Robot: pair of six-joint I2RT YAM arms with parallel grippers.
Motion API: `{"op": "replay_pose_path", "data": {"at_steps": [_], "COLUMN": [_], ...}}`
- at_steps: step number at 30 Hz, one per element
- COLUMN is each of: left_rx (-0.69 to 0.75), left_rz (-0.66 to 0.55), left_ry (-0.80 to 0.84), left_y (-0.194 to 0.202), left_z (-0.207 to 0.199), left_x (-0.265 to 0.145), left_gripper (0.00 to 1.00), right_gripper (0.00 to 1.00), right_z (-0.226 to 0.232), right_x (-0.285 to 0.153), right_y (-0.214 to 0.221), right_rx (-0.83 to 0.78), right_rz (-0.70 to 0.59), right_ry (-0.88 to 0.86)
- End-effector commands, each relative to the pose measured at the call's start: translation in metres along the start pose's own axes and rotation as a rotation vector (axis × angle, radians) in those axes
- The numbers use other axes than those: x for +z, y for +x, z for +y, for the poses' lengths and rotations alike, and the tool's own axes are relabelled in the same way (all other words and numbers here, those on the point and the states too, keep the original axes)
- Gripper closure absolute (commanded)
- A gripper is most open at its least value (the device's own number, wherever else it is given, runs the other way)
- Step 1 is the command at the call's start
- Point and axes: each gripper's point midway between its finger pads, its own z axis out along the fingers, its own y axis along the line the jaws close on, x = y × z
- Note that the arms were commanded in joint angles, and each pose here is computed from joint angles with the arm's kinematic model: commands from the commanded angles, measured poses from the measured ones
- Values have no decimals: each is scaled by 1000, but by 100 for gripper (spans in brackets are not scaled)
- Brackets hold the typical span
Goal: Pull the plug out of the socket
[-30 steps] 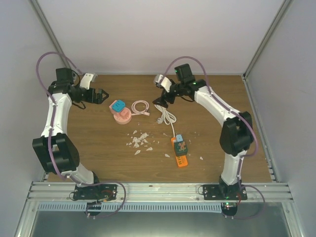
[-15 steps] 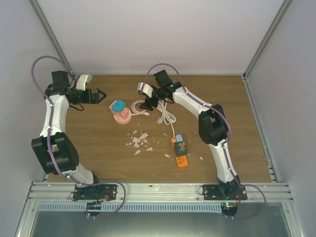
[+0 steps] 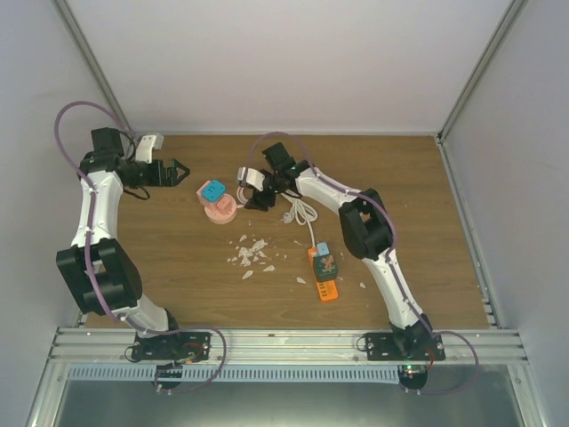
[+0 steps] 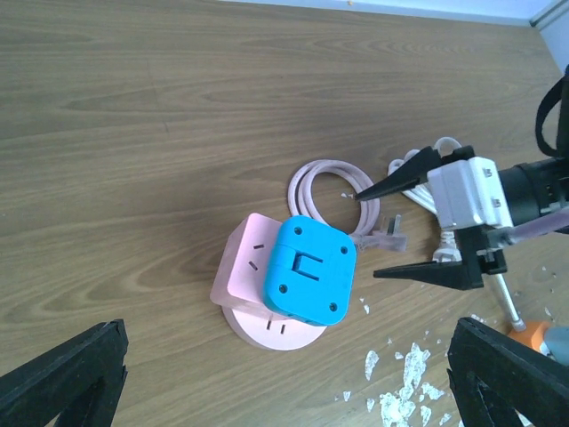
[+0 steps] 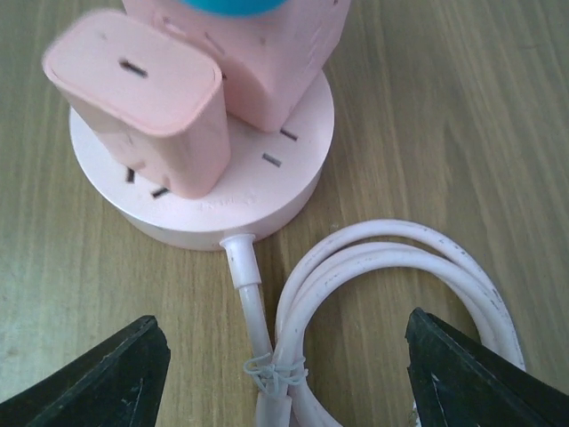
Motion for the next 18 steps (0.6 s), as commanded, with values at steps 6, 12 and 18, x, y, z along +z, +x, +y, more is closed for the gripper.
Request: {"op": "replay_pose_path", "data": {"at_steps": [6, 12, 18], "left_rx": [24, 28, 32], "left_rz": [-48, -46, -59], "left_ry": [-16, -29, -24], "left_y": [-12, -11, -19], "left_z": [-3, -1, -7], "left_x": [-12, -13, -20], "left_gripper": [1, 1, 1], "right_gripper": [39, 51, 69], "right_z": [-4, 11, 24], "right_x": [27, 42, 58], "right_y": [15, 17, 25], "right_rx": [-55, -102, -116], "right_rz": [41, 64, 106], "right_ry": [22, -5, -34]}}
